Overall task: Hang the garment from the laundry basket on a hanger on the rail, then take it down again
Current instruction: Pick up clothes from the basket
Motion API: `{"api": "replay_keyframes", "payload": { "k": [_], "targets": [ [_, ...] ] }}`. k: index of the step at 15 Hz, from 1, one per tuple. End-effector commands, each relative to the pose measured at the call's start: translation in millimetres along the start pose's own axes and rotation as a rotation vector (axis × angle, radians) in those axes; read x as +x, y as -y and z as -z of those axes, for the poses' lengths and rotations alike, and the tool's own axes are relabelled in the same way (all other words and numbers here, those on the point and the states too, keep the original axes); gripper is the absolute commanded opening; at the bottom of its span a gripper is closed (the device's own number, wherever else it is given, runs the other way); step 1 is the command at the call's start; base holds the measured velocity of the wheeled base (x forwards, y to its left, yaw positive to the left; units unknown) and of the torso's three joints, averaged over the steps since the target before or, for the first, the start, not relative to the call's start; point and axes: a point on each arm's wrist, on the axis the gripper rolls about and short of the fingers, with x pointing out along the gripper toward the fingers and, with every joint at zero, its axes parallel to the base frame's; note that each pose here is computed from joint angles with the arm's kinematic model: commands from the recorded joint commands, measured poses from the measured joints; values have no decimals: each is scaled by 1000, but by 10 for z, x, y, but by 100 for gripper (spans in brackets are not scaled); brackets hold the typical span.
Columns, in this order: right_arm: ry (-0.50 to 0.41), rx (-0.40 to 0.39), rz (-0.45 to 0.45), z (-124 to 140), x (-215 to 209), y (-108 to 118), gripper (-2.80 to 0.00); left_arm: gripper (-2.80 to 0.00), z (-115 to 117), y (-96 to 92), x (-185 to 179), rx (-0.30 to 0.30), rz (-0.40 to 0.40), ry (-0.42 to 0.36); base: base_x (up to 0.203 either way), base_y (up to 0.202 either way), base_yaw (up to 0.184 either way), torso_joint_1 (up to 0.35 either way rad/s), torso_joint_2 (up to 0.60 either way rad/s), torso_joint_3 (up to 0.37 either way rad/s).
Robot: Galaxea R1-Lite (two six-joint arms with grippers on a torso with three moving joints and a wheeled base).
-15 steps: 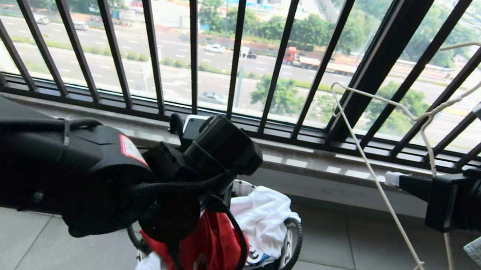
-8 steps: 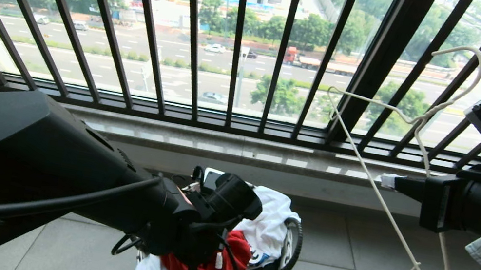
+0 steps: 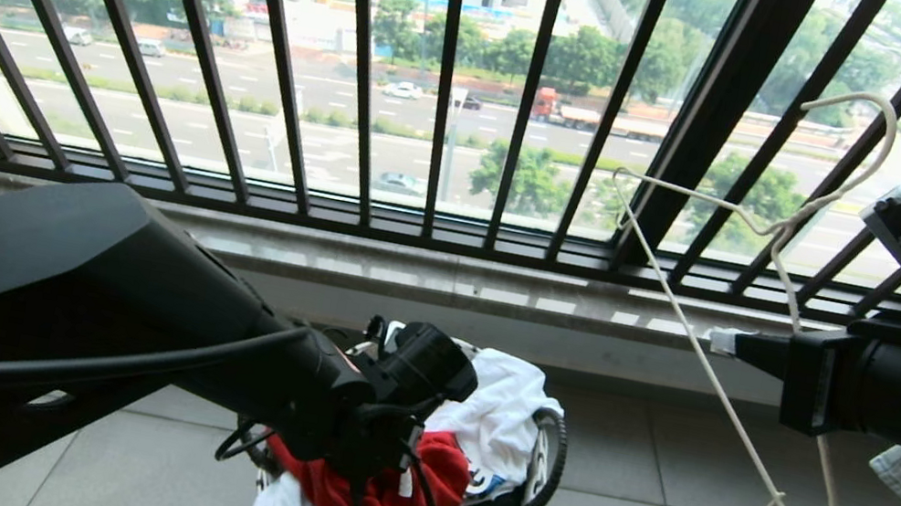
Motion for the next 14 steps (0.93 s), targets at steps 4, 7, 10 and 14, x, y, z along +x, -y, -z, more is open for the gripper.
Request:
{"api": "replay_keyframes", "payload": {
  "k": [4, 7, 10, 14],
  "targets": [
    [-7, 0, 0, 7, 18, -1, -280, 0, -123, -151, -235, 15, 5, 42, 0, 0, 0, 0, 0, 0],
    [-7, 0, 1, 7, 18, 0, -280, 0, -160, -180, -301, 60, 6, 61, 0, 0, 0, 0, 0, 0],
    [-6, 1, 2, 7, 18, 2, -280, 0, -200, -218, -402, 125, 12, 84, 0, 0, 0, 0, 0, 0],
    [-6, 1, 1, 6, 21, 2, -280, 0, -202, -204, -394, 377, 15, 84, 0, 0, 0, 0, 0, 0]
  ]
}}
